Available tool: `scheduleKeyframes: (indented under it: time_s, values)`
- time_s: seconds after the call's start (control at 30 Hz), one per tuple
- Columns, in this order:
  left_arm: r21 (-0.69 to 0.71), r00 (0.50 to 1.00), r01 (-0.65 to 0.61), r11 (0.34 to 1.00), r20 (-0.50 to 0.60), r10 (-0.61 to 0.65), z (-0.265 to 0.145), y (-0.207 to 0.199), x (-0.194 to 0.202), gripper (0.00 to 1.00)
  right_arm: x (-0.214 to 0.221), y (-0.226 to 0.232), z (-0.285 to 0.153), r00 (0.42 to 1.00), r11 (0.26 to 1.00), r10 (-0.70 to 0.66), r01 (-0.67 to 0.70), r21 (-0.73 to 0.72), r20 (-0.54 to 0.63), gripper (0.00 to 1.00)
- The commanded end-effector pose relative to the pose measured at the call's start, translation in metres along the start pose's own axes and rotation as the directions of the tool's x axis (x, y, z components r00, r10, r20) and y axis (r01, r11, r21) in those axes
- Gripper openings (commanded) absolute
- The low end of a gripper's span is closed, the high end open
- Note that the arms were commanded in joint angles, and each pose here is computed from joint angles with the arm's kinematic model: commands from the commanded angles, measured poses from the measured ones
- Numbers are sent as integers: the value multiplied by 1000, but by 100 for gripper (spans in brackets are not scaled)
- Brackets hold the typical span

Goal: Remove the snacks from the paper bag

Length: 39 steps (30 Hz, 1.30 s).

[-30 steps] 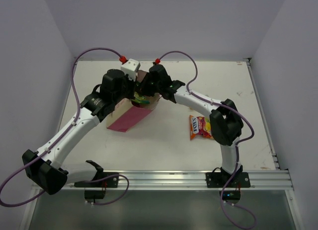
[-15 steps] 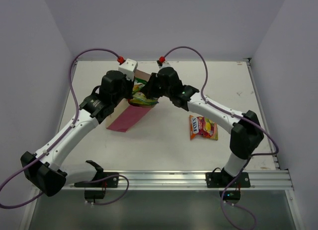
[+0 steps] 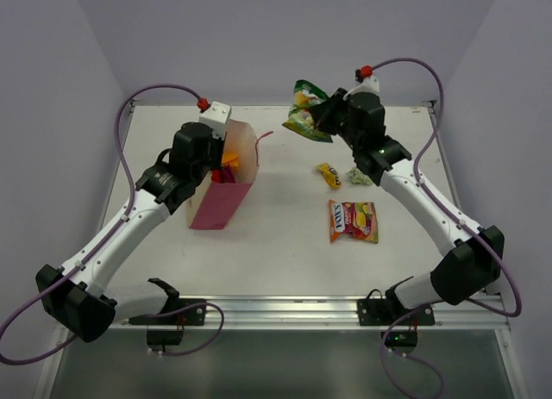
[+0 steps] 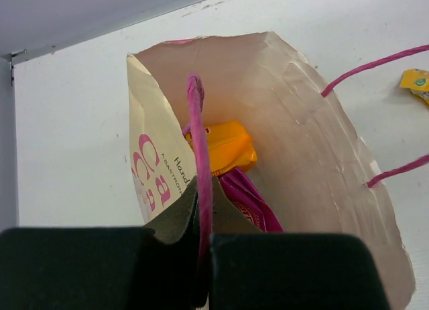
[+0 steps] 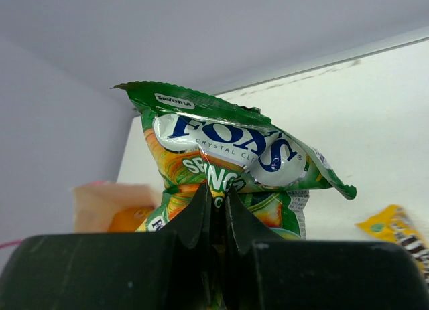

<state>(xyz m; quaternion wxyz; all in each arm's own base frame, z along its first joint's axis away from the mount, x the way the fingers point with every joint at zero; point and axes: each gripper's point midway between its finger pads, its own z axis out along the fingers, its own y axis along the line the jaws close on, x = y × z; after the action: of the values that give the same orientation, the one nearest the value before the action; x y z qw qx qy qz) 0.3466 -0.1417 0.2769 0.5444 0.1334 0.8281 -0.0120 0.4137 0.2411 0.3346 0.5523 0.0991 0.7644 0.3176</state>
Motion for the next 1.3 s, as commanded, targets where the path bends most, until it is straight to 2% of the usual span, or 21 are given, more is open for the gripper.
scheduleKeyframes:
  time_s: [0.0,0.13,0.27,0.3,0.37,0.4,0.47,0.5,0.53,0.63,0.73,0.93,1.1,1.2,1.27]
  values:
    - [-18,994,-6,1000,110,8,-6,10,-28,0,-12,-38,11,1000,997,-21,21,72,-4,0]
    - [-24,989,-32,999,142,35,-4,16,-37,0,53,-86,51,977,988,-49,78,132,-208,0]
    - [-20,981,-77,997,174,80,-1,20,-49,0,94,-101,77,953,990,-31,70,120,-302,1]
    - [-26,979,-84,996,184,87,1,23,-52,0,99,-100,81,948,992,-36,72,104,-316,16]
    - [-23,973,-117,993,196,120,1,26,-56,0,101,-88,84,936,993,-85,109,52,-343,37]
    - [-30,971,-124,992,200,128,1,30,-57,0,99,-81,78,929,990,-114,134,34,-352,54]
    - [-16,964,-159,987,211,158,-2,31,-60,0,85,-55,66,922,978,-209,204,-49,-325,66]
    - [-14,962,-169,986,215,168,-4,32,-61,0,64,-32,49,930,971,-236,216,-100,-281,73]
    - [-8,960,-177,984,217,175,-6,32,-61,0,52,-13,39,933,963,-258,227,-148,-252,75]
    - [8,959,-196,981,210,190,-12,31,-54,0,20,48,2,931,924,-324,274,-266,-169,76]
    - [15,963,-191,981,194,185,-19,32,-45,0,6,89,-18,926,894,-358,304,-330,-118,76]
    - [12,954,-199,980,231,191,-36,35,-49,0,22,167,-31,911,814,-403,314,-489,-87,71]
    - [-24,926,-229,973,302,225,-41,40,-78,0,84,174,-4,863,795,-467,315,-518,-192,69]
    - [-53,912,-234,971,332,239,-38,45,-93,0,117,157,7,854,835,-444,285,-470,-272,68]
    - [-67,911,-228,971,338,237,-34,50,-100,0,153,128,8,835,870,-417,253,-423,-358,68]
